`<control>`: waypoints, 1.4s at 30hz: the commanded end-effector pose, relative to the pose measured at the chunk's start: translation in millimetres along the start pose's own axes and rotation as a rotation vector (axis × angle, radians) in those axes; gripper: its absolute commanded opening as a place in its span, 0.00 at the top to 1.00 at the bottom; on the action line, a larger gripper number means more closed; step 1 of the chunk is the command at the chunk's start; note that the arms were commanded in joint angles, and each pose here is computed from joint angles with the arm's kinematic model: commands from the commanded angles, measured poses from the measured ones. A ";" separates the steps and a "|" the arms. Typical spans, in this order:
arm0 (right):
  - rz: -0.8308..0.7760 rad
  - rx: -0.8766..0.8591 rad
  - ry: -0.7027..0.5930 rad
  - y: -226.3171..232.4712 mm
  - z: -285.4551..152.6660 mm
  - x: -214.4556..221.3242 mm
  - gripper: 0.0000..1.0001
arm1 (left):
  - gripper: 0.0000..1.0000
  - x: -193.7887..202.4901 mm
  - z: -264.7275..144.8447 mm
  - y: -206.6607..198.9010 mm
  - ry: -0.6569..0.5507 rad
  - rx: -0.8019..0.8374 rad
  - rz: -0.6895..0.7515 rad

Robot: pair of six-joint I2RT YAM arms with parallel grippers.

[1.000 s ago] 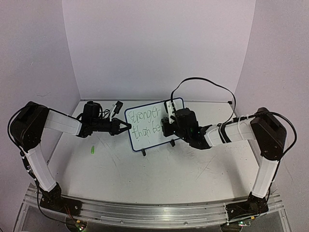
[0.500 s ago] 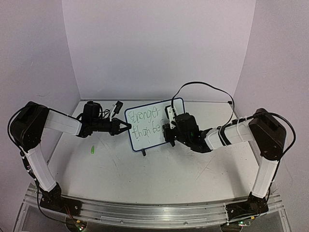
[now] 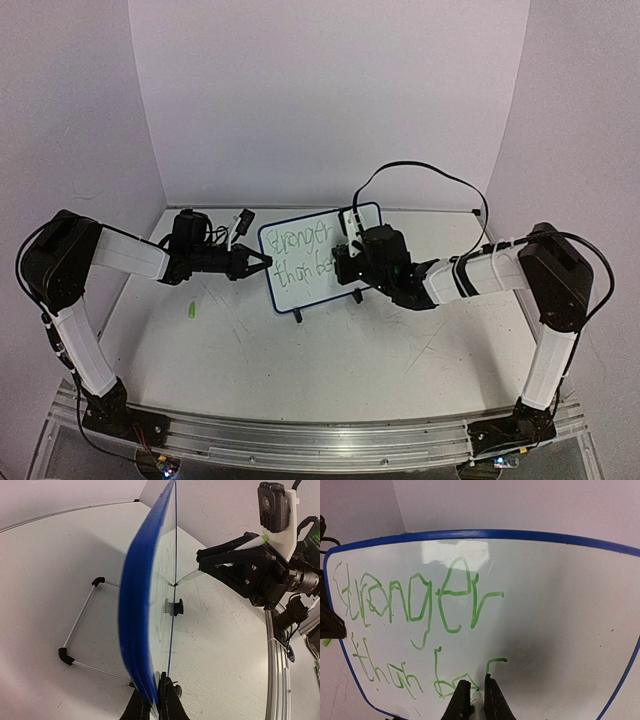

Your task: Write a sentence on the whiteboard

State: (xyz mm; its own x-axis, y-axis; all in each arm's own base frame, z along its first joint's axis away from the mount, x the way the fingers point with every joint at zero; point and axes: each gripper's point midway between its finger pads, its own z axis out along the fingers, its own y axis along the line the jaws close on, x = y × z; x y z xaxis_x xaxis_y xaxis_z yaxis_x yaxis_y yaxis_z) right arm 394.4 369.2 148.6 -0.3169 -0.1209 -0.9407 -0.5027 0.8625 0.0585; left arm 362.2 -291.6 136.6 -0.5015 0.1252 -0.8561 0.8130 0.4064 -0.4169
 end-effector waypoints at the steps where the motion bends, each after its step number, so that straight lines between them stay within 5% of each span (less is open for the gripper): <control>1: 0.007 0.006 -0.078 0.9 3.4 -30.2 1.00 | 1.00 7.3 -3.7 30.6 0.035 -0.154 0.078; 22: 0.003 0.190 -0.067 -34.5 1.2 -23.5 1.00 | 1.00 7.1 -3.2 31.0 0.035 -0.154 0.078; 31: 0.020 0.047 -0.136 -18.5 -35.8 -47.2 1.00 | 1.00 8.8 -2.8 32.8 0.040 -0.159 0.075; 42: 0.005 0.019 -0.080 -16.9 -7.7 -30.0 1.00 | 1.00 8.1 -3.6 32.0 0.040 -0.161 0.077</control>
State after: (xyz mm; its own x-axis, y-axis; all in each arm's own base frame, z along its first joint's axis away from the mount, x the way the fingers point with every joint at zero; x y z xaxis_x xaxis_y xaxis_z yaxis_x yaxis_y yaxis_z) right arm 395.9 345.5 170.7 -0.2745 -0.0949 -0.9569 -0.4778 0.8771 0.0501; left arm 362.1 -291.5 136.0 -0.5021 0.1284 -0.8552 0.8131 0.4071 -0.4162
